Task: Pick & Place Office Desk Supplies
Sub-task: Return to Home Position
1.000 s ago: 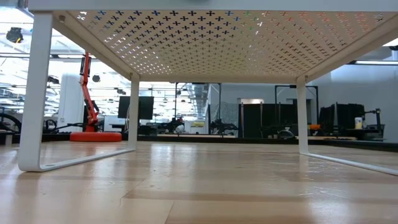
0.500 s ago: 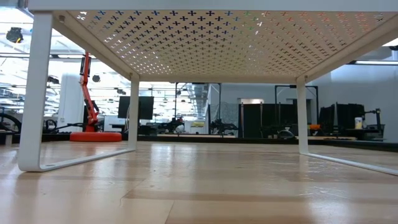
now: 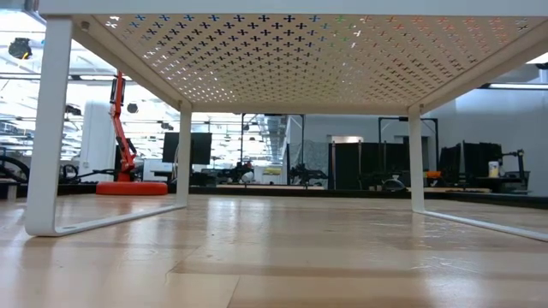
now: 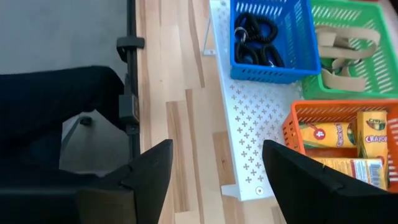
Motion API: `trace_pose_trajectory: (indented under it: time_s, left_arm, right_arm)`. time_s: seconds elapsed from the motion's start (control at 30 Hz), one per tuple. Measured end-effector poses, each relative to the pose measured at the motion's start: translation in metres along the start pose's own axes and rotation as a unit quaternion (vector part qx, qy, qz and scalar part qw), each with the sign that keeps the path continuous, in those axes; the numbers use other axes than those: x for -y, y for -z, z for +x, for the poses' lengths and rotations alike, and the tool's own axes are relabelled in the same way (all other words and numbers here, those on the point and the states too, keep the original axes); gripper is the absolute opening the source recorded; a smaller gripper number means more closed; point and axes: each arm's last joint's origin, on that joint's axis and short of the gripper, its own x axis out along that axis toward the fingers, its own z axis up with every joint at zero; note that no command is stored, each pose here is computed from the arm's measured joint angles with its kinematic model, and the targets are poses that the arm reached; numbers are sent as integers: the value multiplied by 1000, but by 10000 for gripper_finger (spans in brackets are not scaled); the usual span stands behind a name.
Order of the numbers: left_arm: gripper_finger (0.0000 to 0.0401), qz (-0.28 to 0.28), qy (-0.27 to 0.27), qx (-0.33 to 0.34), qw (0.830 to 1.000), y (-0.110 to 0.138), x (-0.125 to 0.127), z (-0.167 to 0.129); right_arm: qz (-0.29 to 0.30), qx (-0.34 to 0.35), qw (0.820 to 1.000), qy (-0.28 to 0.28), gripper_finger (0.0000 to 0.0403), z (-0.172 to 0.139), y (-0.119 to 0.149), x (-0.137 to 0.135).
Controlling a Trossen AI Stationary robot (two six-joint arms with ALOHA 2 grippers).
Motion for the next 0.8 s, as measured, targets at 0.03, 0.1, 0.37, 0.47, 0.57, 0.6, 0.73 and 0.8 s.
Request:
trace_pose_trajectory:
  time_s: [0.03,0.1,0.37,0.47,0.57,0.6,0.73,0.8]
  left_arm:
    - [0,-13,-6,0,1000,8,-7,-7]
    - [0,-30,-16,-4,999,28,-18,-15]
    - [0,-54,-147,1,988,84,-95,21]
    - [0,-53,-174,-75,981,87,-135,60]
    - [0,-34,-105,-99,989,77,-162,101]
    - [0,-41,-68,-86,993,69,-173,112]
    - [0,-49,2,-83,995,53,-223,149]
    - [0,-45,11,-122,991,56,-243,165]
  right_arm:
    - [-1,7,1000,0,245,-1,1,-1]
    - [-2,21,1000,-1,245,-4,3,-4]
    - [19,85,996,18,245,-11,5,-10]
    - [33,93,995,20,245,-10,3,-9]
    - [49,98,994,18,245,-6,-2,-9]
    - [50,99,994,17,245,-5,-3,-9]
    - [61,97,993,12,245,-2,-7,-8]
    - [63,94,994,5,245,-2,-8,-9]
